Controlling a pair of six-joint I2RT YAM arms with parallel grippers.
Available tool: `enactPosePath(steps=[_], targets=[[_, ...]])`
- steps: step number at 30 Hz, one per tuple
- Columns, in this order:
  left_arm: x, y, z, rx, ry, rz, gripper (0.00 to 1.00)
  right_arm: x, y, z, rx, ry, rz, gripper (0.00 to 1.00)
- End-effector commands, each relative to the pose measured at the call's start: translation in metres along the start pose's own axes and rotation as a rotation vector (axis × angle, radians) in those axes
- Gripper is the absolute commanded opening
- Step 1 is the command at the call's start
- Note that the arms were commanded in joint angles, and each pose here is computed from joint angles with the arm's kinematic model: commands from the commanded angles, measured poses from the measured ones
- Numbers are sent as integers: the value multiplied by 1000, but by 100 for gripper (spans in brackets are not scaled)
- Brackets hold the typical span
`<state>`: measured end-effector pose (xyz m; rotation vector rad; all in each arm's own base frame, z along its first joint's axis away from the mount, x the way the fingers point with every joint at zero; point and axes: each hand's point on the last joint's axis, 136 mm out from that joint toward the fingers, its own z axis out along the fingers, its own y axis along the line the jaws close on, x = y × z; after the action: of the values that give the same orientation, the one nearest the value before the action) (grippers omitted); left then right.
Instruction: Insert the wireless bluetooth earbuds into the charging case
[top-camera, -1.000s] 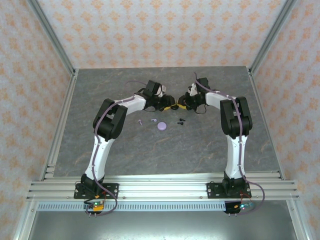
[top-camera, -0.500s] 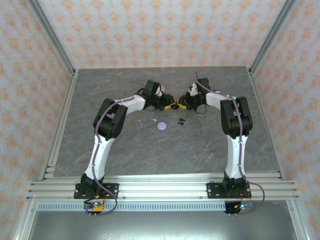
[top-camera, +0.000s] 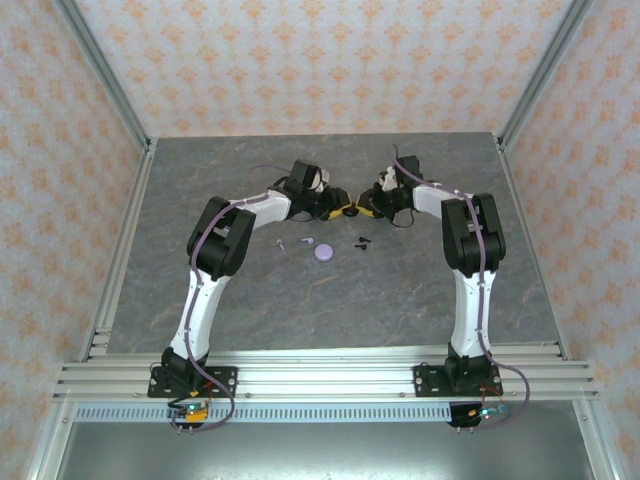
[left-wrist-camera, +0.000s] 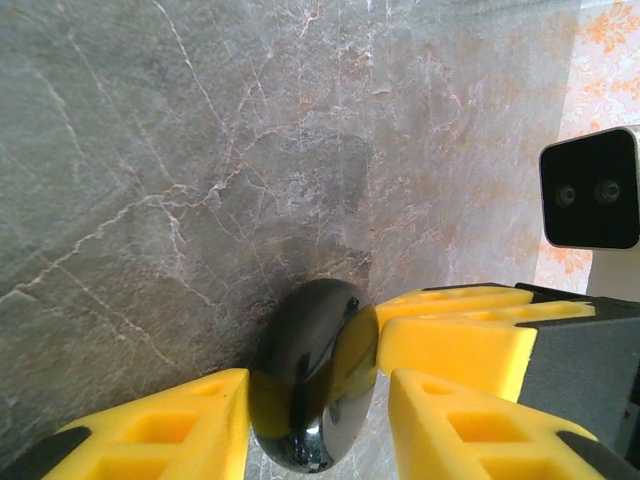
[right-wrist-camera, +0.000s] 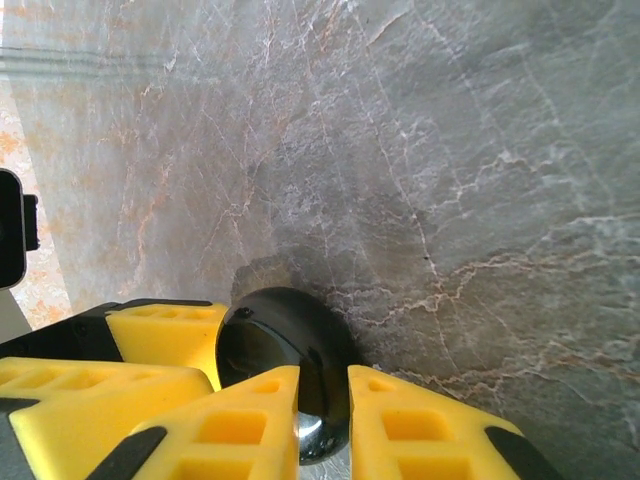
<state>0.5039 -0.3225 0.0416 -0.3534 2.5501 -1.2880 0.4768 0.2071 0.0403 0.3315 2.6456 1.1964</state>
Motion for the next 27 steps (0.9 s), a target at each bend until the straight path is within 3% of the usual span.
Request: enactPosePath(steps=[1, 18, 27], targets=[[19, 4, 16, 16, 42, 41, 42, 17, 6, 12, -44, 65, 11, 17], [26, 5, 20, -19, 71, 75, 38, 21, 6, 13, -51, 96, 23, 18], [24, 28, 13, -164, 48, 78, 38, 18, 3, 8, -1, 68, 12, 31]])
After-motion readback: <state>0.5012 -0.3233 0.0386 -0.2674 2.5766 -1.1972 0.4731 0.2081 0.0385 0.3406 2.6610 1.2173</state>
